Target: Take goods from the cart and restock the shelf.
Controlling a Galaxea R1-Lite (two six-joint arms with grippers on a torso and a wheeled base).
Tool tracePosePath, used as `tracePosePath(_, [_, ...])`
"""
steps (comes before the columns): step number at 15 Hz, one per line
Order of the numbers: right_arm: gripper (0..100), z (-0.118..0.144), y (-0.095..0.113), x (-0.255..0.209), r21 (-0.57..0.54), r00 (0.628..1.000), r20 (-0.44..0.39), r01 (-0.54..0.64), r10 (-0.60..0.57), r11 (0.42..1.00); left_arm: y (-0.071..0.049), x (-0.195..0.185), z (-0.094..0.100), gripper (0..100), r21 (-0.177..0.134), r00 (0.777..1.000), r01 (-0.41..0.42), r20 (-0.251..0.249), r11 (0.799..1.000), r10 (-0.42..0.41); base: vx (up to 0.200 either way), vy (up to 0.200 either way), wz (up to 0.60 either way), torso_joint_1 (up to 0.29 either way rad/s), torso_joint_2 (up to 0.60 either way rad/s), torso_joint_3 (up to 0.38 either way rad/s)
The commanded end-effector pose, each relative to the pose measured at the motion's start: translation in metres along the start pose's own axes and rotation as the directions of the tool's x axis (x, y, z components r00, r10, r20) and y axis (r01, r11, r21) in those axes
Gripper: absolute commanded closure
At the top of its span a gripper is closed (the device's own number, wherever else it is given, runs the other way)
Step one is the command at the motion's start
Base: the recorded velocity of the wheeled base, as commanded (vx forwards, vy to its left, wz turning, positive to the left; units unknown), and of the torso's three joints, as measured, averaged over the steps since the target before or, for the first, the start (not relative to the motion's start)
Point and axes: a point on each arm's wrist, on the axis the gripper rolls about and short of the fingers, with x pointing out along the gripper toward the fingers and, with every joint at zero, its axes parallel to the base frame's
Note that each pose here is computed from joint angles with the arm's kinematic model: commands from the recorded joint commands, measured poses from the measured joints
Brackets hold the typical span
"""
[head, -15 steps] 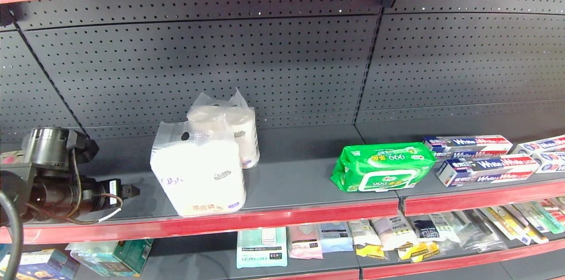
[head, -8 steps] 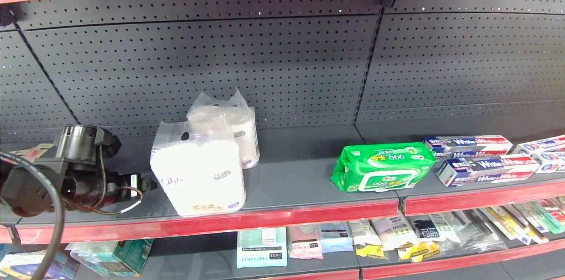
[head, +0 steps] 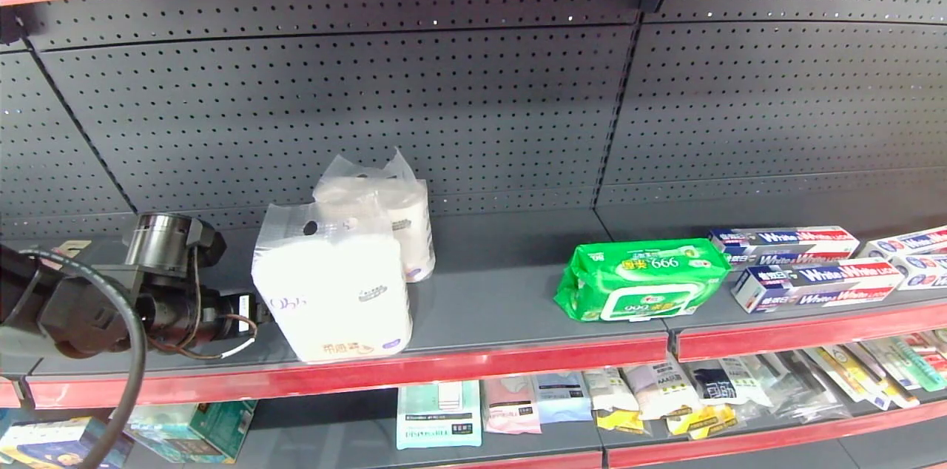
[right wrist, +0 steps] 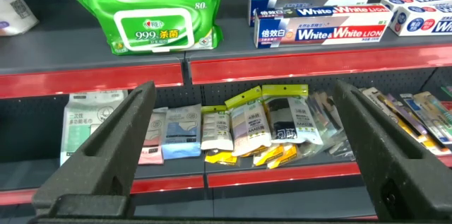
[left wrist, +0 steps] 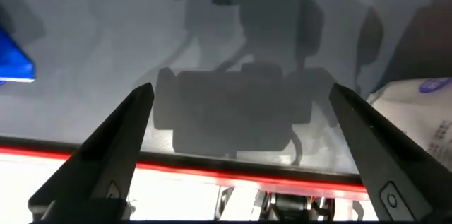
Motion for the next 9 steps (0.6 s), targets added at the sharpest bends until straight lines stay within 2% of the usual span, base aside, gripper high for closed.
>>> tracePosePath(1, [0, 0.0, 0.0, 0.0, 0.0, 1.0, -0.002, 0.0, 0.0, 1.0, -0.004, 0.002, 0.002, 0, 0.008, 1.0, 0.007, 0.003, 1.0, -0.007, 0.0, 0.0, 0.0, 0.0, 0.0, 0.0])
tracePosePath(4, [0, 0.0, 0.0, 0.0, 0.0, 1.0, -0.002, 0.0, 0.0, 1.0, -0.008, 0.003, 0.003, 0, 0.017, 1.0, 0.015, 0.004, 1.0, -0.016, 0.0, 0.0, 0.0, 0.0, 0.0, 0.0])
tracePosePath(9, [0, 0.0, 0.0, 0.0, 0.0, 1.0, -0.001, 0.0, 0.0, 1.0, -0.016, 0.007, 0.006, 0, 0.012, 1.0, 0.03, 0.009, 0.999, -0.03, 0.0, 0.0, 0.0, 0.0, 0.0, 0.0])
